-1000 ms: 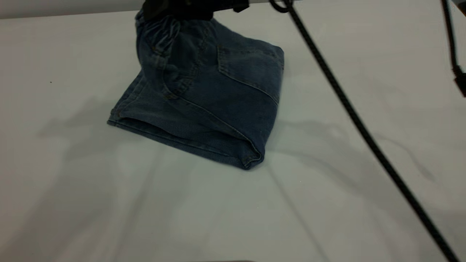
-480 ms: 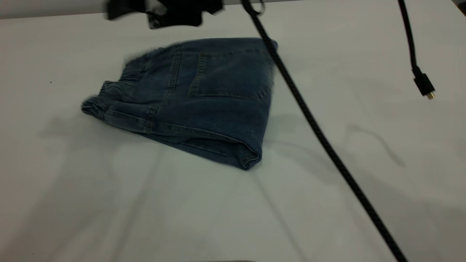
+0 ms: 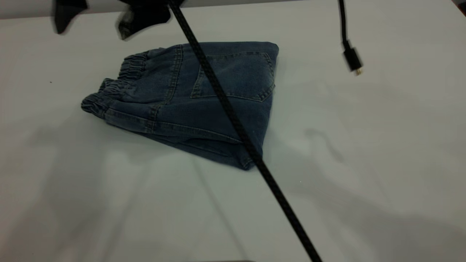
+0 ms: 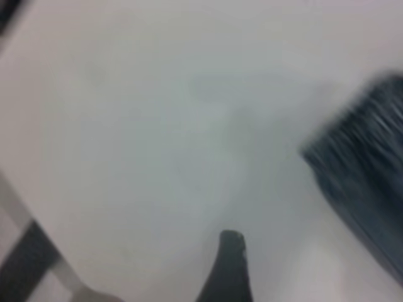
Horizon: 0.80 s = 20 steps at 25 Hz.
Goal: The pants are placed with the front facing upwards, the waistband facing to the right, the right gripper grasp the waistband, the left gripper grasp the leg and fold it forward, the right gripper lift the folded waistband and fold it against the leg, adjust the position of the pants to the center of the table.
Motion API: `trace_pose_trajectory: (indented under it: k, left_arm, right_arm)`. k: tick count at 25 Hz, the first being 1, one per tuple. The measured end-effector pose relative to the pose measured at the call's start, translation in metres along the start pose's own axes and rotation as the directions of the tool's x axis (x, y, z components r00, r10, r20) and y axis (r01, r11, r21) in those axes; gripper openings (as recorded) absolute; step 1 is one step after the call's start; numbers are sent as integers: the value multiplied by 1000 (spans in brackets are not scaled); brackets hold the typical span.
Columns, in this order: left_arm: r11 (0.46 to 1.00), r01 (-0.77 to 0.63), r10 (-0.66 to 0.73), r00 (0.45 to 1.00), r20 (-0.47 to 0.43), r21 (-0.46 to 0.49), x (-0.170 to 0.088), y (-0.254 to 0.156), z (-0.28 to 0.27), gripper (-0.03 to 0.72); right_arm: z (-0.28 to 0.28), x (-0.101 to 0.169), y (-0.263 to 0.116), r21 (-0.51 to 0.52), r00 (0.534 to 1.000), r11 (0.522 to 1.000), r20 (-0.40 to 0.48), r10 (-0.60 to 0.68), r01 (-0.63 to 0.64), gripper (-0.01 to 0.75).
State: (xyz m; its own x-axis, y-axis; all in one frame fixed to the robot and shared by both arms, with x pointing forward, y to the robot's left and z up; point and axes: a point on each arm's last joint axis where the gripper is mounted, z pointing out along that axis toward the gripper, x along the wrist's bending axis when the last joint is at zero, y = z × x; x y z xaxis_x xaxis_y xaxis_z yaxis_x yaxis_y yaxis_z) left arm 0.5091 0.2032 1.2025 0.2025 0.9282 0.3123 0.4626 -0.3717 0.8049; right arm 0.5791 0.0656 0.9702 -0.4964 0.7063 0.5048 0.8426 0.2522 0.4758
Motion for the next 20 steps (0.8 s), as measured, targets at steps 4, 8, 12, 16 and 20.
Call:
trace_pose_trajectory:
  k: [4, 8, 12, 16, 20]
  left_arm:
    - [1000, 10, -10, 1000, 6, -18, 1, 1, -5, 380]
    - [1000, 17, -17, 1000, 13, -17, 1, 1, -5, 380]
    - [1000, 26, -26, 999, 22, -10, 0, 1, -5, 380]
    - [999, 50, -50, 998, 47, -1, -2, 0, -5, 380]
    - [997, 74, -75, 994, 76, 12, -5, -1, -5, 380]
  right_arm:
    - [4, 1, 6, 107, 982, 986, 158, 107, -124, 561]
    - [20, 3, 12, 76, 934, 947, 209, 290, -311, 561]
    - [50, -11, 5, 17, 790, 814, 250, 559, -581, 561]
    - [83, -35, -12, -35, 651, 690, 300, 697, -723, 538]
    - [102, -51, -25, -60, 576, 632, 351, 738, -773, 510]
